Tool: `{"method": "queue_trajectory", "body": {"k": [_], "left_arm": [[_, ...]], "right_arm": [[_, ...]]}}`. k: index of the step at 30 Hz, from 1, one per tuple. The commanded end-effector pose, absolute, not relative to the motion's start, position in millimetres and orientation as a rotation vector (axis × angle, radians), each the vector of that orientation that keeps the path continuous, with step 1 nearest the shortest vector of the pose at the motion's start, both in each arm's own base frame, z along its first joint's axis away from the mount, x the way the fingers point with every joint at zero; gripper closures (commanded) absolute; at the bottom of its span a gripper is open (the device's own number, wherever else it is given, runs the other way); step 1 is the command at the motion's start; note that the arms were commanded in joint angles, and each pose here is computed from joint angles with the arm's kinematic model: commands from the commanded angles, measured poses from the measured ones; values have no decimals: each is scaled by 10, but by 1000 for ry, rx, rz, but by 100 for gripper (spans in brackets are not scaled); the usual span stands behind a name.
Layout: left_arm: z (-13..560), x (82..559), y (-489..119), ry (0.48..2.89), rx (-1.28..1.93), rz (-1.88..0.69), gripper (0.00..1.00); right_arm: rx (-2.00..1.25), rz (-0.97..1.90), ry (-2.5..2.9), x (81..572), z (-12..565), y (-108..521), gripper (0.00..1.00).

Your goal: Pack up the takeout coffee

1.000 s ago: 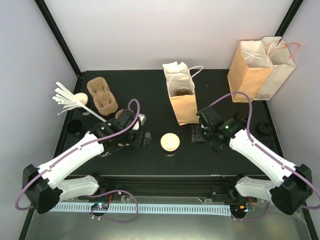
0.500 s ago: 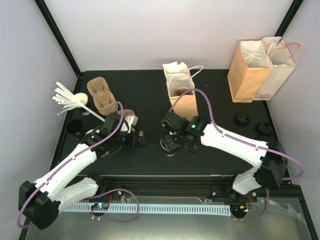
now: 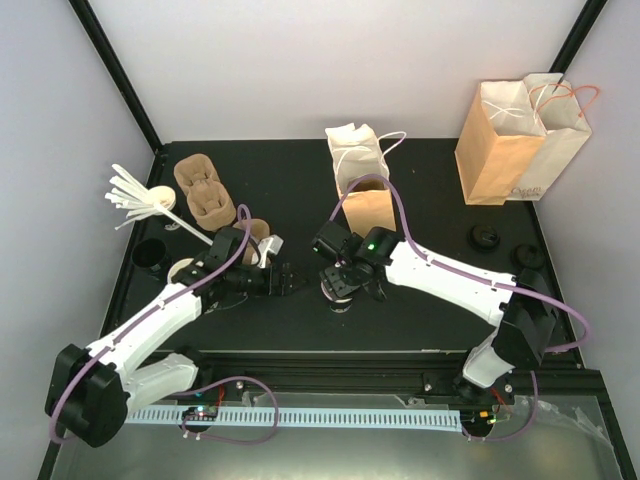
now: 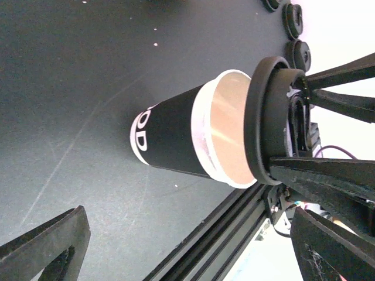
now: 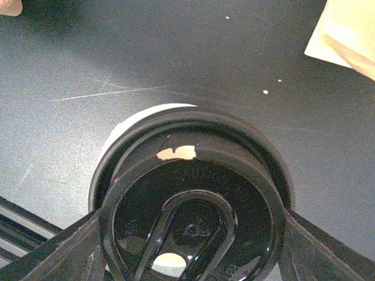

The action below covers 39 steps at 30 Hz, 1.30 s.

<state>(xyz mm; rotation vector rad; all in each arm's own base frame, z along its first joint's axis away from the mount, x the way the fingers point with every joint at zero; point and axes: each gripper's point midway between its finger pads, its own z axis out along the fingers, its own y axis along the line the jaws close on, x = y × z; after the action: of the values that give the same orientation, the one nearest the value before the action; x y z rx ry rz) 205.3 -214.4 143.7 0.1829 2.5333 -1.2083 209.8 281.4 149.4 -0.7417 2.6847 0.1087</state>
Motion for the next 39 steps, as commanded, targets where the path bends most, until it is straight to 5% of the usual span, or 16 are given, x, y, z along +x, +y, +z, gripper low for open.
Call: {"method": "queue_trajectory", "body": {"k": [1,12,27,39], "left_arm": [[1542,2059,-2262,2480,218,-1333,5],[1449,1990,-2382,2505,242,-1469,19],[1214,2006,-2471,2529,198,-1563,66],[1063,2036,-2607,2567,208,-1588,74]], "right_arm": [[-771,86,2677,2117,1484,2832,29],[-805,101,2703,2102,1355,2915,28],[-824,189,2700,2056,1337,3020,26],[-849,98,2714,2069,1235,2945,25]]}}
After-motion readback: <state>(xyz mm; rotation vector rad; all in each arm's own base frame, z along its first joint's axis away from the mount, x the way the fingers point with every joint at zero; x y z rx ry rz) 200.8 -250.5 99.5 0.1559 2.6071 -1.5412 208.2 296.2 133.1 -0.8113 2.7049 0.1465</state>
